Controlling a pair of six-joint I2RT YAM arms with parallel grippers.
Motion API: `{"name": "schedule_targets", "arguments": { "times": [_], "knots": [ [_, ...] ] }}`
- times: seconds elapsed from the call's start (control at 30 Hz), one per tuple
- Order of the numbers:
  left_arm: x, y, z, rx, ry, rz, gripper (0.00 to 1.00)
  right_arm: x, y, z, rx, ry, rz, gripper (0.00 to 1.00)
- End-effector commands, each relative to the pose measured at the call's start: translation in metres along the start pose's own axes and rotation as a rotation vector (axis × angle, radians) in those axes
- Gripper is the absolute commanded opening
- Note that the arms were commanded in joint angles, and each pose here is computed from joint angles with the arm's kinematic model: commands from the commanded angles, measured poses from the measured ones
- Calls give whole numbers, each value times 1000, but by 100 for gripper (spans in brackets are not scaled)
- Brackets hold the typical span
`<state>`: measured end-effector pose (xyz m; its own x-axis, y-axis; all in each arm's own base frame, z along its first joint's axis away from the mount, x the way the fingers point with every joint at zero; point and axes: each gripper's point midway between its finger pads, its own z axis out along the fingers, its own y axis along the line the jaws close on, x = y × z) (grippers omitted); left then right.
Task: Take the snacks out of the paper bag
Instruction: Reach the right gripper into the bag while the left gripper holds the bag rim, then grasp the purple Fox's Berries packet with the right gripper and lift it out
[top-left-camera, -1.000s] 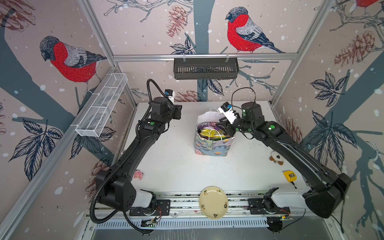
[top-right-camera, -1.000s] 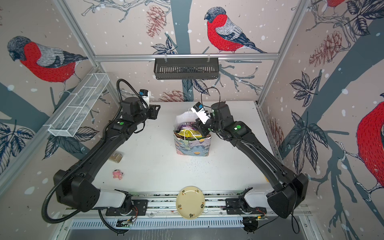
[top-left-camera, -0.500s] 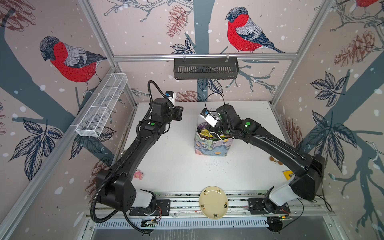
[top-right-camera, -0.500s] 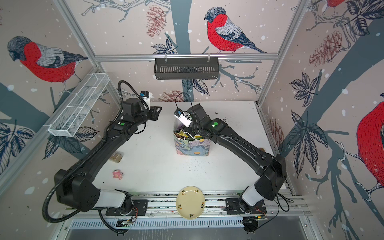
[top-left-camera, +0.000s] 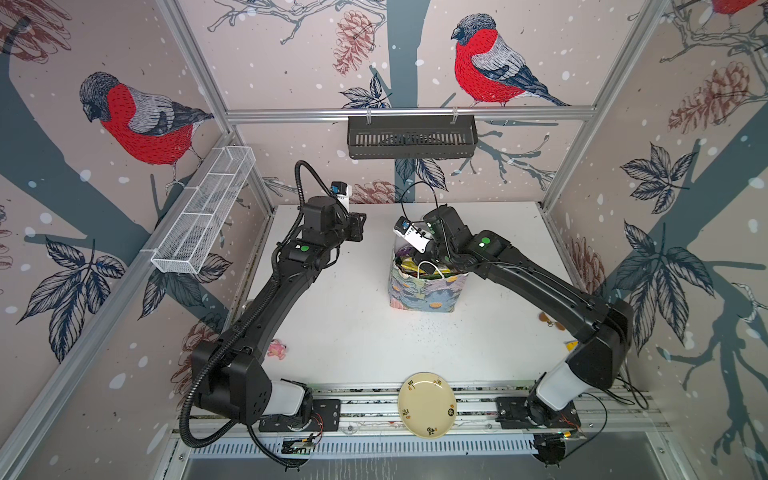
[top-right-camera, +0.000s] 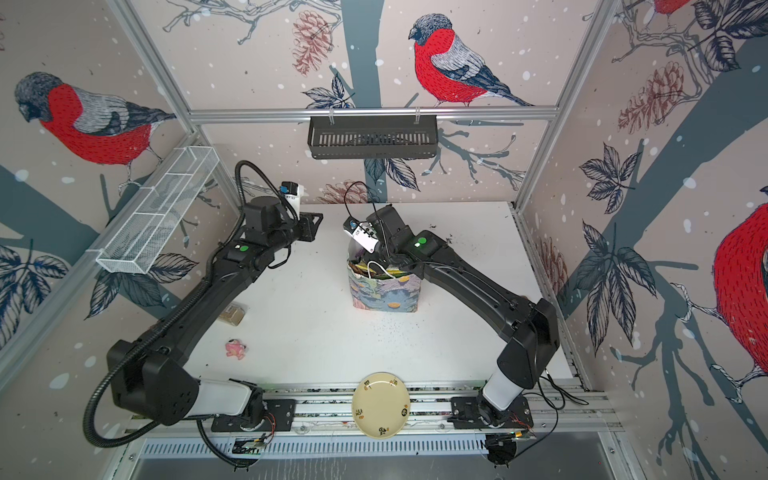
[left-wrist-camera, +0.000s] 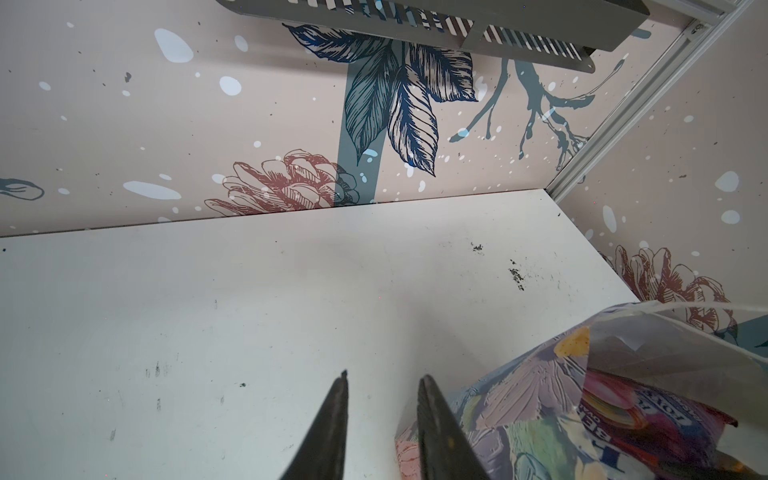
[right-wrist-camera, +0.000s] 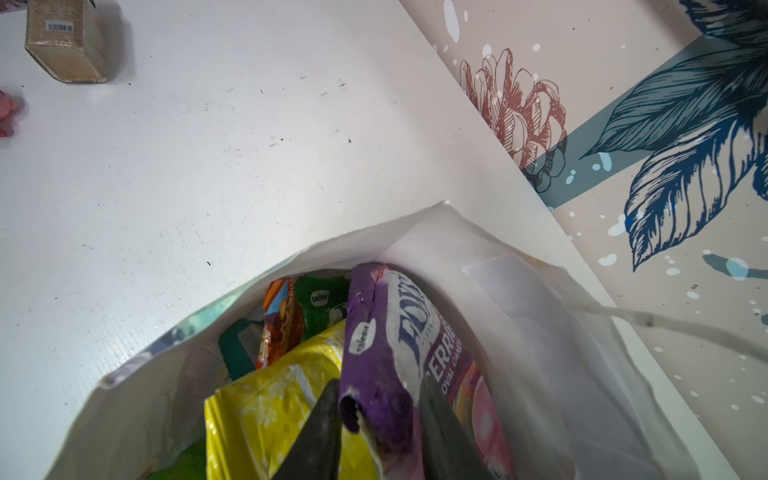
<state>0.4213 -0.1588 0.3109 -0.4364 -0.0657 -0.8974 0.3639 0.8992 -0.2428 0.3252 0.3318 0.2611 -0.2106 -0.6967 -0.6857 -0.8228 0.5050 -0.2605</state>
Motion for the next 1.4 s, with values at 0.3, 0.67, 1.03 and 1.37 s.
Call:
{"name": "schedule_targets", "arguments": {
  "times": [0.3, 0.67, 1.03, 1.37],
  "knots": [
    [-6, -3, 5, 17, 2, 14, 30, 5, 3, 2, -18, 35, 9, 21],
    [-6, -4, 5, 24, 3, 10, 30, -10, 1, -6, -15, -20, -7, 1],
    [-12, -8, 8, 43, -15, -3, 30, -54, -16, -62, 62, -282, -12, 1],
    [-15, -9, 11, 48, -20, -2, 30, -93, -30, -142, 10, -586, 61, 1]
  ]
}}
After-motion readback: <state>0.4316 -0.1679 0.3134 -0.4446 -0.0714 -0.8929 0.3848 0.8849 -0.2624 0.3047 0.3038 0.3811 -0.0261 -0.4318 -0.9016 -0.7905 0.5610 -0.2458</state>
